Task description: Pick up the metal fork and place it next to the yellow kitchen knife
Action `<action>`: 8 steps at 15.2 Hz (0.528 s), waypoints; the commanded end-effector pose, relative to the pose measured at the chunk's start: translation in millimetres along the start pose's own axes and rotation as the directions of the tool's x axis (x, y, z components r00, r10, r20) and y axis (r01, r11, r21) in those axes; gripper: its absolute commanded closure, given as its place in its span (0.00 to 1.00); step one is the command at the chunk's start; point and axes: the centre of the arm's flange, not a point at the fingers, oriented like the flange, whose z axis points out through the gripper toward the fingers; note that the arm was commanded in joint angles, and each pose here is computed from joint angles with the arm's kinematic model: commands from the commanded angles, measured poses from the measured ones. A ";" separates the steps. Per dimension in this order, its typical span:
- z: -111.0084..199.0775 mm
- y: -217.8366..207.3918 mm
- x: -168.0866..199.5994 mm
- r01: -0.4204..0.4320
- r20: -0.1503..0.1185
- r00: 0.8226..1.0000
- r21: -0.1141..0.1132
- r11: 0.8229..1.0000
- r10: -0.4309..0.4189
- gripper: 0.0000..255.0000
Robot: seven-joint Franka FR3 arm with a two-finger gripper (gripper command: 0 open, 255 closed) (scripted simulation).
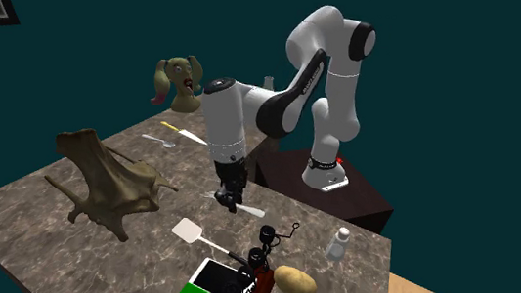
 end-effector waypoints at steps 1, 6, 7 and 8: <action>-4.5 11.0 6.5 0.000 0.000 1.000 0.000 1.000 0.000 1.00; -11.3 63.4 46.1 0.000 0.000 1.000 0.000 1.000 0.000 1.00; -12.7 73.9 54.0 0.000 0.000 1.000 0.000 1.000 0.000 1.00; -14.1 84.3 61.9 0.000 0.000 1.000 0.000 1.000 0.000 1.00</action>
